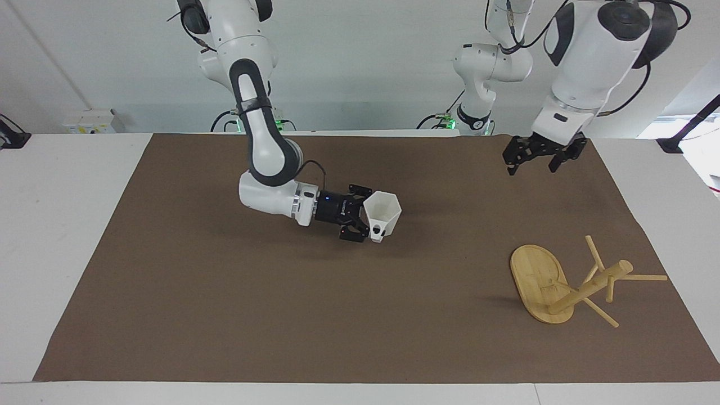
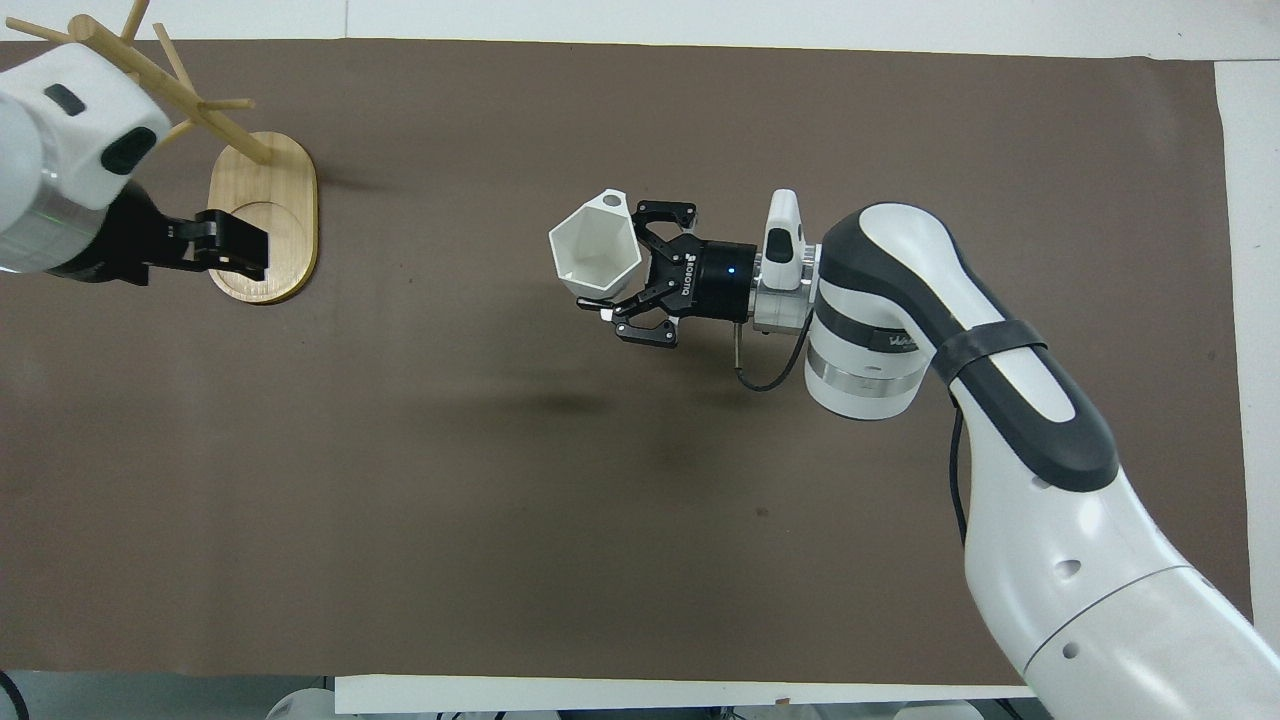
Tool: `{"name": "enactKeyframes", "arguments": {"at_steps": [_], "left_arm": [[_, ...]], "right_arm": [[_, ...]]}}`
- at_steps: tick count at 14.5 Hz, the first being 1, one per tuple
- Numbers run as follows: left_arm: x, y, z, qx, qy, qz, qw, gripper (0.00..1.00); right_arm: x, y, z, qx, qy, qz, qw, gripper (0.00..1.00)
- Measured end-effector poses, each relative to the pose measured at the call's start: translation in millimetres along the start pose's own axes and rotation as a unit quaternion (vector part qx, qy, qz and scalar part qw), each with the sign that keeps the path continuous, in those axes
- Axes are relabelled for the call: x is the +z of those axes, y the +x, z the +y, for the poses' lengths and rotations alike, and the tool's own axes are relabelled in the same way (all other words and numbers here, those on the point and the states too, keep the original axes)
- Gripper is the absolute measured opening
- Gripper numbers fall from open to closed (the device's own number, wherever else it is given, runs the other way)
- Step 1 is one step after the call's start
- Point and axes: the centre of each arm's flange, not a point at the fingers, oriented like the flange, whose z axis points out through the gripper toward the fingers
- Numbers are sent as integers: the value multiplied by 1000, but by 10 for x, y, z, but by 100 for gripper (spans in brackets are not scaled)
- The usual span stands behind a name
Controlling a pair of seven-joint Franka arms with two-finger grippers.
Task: Hang cup on rack
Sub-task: 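Lift the cup with the right gripper while the left gripper approaches, then grasp the cup with the left gripper while the right gripper releases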
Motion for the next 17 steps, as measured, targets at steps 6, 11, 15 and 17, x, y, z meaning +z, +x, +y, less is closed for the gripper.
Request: {"name": "enactKeyframes", "arguments": {"at_steps": [6,11,15,17], "left_arm": [[171,-94,812,-54,-21,30,998,100],[352,-75,1076,-58,-32,22,998,100],[426,-65,1196,-62,-59,12,996,98],[500,-45,1232,-63,-63,7,996,94]], "right_arm": [[391,274,-366,4,-25,-22,999,80],[414,275,-390,3,-25,-24,999,80],[406,268,-384,3,-29,-27,999,80],[425,268,-405,2,-29,-30,999,80]]}}
